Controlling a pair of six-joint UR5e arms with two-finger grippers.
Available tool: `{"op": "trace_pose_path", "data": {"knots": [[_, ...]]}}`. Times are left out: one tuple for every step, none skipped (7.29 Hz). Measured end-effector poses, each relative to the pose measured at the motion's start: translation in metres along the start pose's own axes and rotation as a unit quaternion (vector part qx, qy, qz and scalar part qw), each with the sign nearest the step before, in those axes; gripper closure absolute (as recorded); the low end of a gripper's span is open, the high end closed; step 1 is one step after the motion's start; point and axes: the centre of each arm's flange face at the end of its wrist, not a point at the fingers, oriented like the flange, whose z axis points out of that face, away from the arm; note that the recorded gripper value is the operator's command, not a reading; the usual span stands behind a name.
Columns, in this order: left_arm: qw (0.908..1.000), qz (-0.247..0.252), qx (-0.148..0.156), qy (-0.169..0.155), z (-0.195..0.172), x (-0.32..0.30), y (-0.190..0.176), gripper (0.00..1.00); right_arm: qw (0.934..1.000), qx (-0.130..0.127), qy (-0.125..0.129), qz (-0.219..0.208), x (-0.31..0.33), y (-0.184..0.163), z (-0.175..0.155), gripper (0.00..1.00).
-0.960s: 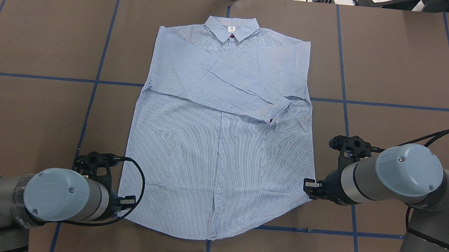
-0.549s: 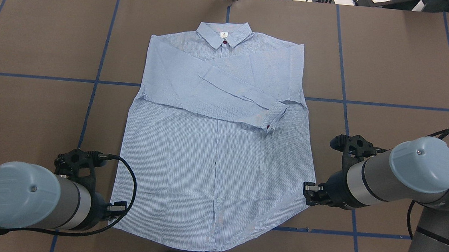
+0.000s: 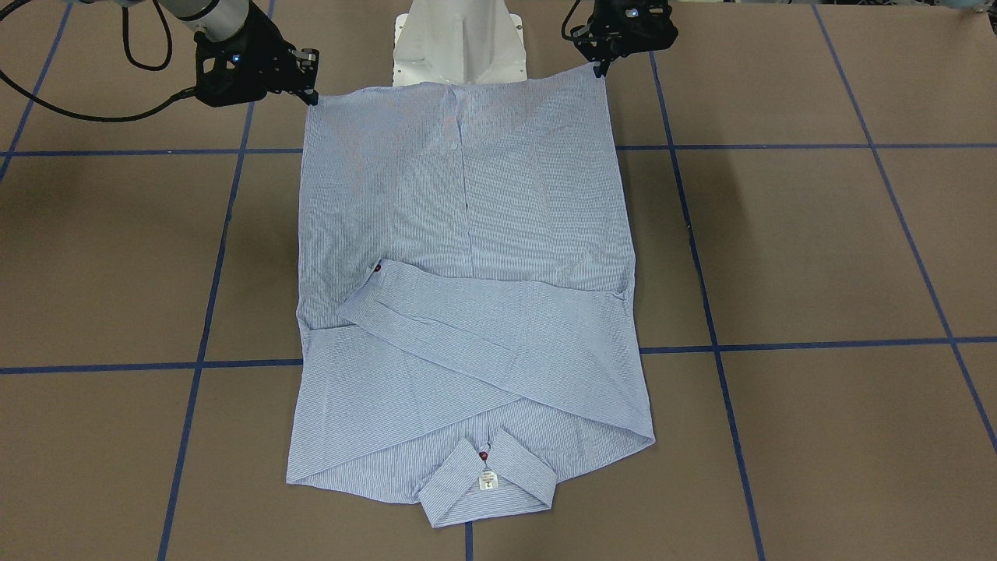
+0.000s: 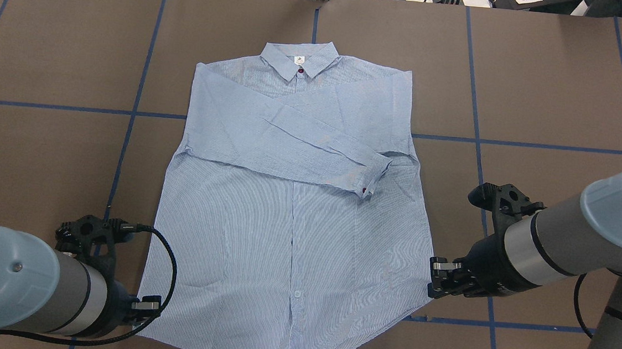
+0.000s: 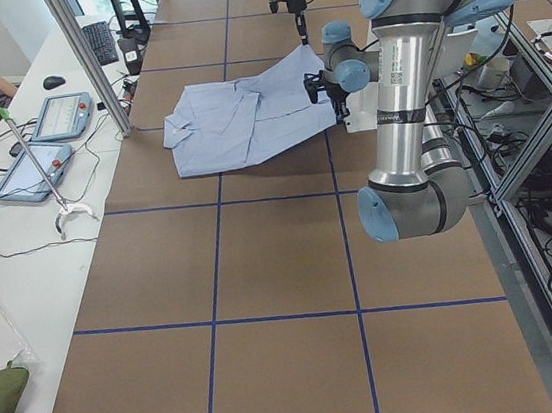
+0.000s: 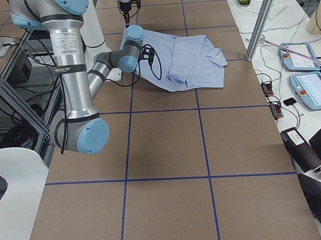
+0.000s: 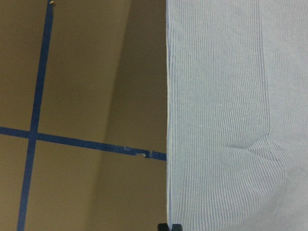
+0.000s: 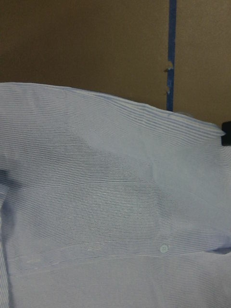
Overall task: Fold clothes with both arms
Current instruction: 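Lift the hem with both grippers and carry it toward the collar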
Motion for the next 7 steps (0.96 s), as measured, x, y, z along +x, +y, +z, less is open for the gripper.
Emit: {"op": "trace_pose_path", "data": {"knots": [[1.0,0.002,-0.006,-0.001,-0.007,-0.002,0.005,1.0,0.9999,-0.012,-0.012,-0.001,0.002,0.001,-0.01,1.0],[0.9999,0.005,-0.016,-0.001,-0.016,-0.004,0.012,1.0,0.9995,-0.023,-0.021,-0.004,0.005,0.003,-0.015,1.0],[0.9996,0.01,-0.028,0.001,-0.021,-0.003,0.02,1.0,0.9991,-0.035,-0.026,-0.006,0.006,0.006,-0.017,1.0],[0.999,0.019,-0.042,0.002,-0.022,-0.001,0.031,1.0,0.9983,-0.05,-0.029,-0.007,0.007,0.009,-0.017,1.0],[0.9979,0.031,-0.056,0.001,-0.019,0.001,0.046,1.0,0.997,-0.07,-0.032,-0.009,0.006,0.014,-0.017,1.0],[0.9967,0.042,-0.069,0.0,-0.017,0.003,0.059,1.0,0.995,-0.093,-0.034,-0.01,0.007,0.019,-0.016,1.0],[0.9957,0.05,-0.077,0.001,-0.017,0.003,0.068,1.0,0.9929,-0.113,-0.035,-0.01,0.007,0.024,-0.014,1.0]]}}
